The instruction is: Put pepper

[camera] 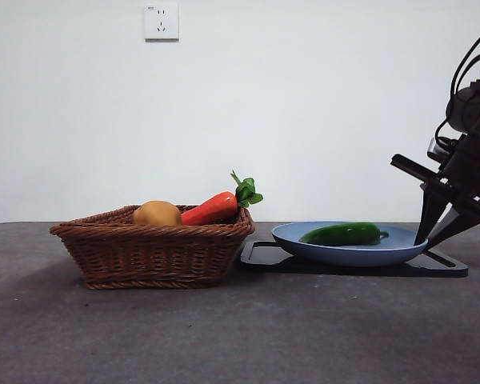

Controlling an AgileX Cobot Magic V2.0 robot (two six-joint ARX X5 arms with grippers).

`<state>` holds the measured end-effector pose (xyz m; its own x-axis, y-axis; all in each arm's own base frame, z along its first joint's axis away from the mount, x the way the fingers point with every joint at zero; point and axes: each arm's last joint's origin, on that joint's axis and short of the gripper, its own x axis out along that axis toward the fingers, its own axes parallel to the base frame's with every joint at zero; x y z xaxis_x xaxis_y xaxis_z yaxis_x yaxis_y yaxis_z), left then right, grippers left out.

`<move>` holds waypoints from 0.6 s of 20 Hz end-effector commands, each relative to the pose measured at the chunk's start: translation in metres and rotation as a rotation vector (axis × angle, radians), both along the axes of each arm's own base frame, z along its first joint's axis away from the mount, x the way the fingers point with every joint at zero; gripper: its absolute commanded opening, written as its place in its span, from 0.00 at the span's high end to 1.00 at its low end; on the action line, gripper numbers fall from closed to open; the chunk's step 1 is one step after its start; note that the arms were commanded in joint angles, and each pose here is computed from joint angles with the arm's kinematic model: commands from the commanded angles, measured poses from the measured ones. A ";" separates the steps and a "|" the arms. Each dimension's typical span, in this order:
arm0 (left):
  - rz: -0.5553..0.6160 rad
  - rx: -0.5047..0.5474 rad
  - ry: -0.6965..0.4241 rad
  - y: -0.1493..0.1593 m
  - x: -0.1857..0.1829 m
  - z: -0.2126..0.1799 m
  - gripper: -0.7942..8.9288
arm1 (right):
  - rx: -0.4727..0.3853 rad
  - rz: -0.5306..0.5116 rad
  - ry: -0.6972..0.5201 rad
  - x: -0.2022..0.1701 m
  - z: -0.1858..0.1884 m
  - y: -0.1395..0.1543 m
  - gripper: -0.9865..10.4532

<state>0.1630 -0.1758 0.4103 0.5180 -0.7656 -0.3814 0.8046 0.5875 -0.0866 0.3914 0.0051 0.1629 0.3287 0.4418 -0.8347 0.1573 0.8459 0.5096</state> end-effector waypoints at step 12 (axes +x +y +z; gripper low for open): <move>0.005 0.010 0.012 -0.001 0.000 0.001 0.70 | -0.034 0.079 -0.055 -0.020 0.048 -0.001 0.77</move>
